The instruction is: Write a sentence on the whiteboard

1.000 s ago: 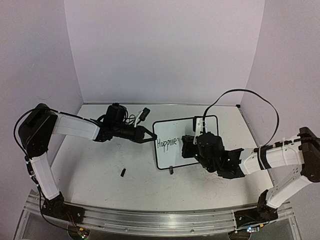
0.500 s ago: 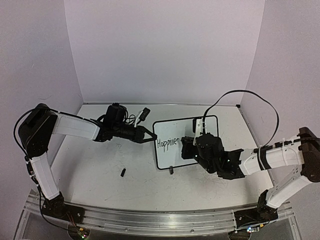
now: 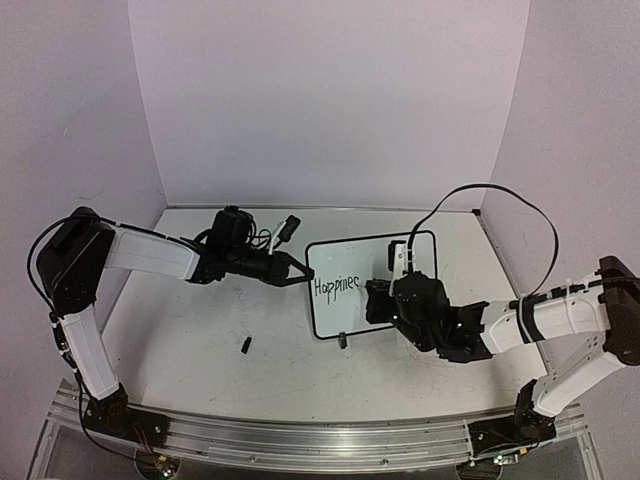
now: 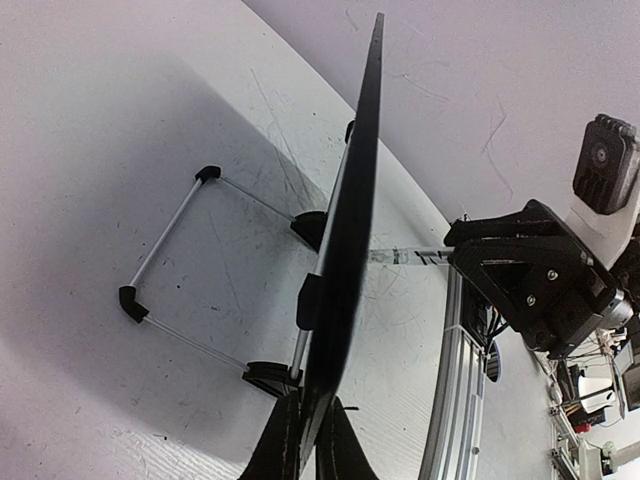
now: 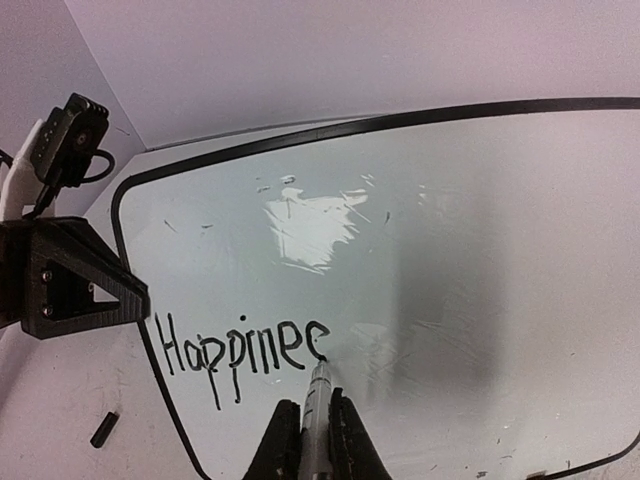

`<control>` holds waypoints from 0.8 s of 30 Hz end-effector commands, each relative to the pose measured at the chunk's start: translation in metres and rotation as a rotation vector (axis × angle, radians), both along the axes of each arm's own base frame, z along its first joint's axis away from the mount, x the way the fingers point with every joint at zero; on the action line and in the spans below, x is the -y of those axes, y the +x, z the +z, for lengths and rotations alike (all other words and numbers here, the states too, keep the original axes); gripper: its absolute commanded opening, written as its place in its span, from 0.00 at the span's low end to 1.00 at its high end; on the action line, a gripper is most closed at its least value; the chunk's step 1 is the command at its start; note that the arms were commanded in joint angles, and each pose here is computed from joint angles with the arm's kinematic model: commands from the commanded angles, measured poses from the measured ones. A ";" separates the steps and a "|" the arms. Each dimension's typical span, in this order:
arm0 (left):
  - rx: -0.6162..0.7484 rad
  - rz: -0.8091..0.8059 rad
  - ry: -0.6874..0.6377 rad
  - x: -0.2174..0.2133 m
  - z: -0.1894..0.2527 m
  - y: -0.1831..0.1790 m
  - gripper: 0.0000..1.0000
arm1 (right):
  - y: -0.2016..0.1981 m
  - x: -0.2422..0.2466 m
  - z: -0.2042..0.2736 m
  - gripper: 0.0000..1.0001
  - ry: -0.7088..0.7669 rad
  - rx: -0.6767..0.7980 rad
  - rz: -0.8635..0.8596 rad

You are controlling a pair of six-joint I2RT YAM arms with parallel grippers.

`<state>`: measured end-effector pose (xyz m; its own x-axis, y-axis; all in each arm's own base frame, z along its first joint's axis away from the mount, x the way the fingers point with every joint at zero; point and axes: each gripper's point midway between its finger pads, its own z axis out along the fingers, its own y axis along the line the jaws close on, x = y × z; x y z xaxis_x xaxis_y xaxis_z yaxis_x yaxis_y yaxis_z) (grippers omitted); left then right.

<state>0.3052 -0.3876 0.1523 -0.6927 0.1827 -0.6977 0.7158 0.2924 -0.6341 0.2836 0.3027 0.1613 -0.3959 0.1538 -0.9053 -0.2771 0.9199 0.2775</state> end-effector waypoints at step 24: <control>-0.014 -0.016 -0.015 -0.002 0.013 -0.009 0.00 | -0.004 -0.007 0.015 0.00 0.038 0.019 0.008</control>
<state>0.3063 -0.3873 0.1519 -0.6910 0.1810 -0.6998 0.7166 0.2983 -0.6305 0.2779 0.3136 0.1546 -0.4150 0.1435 -0.8984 -0.2921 0.9142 0.2809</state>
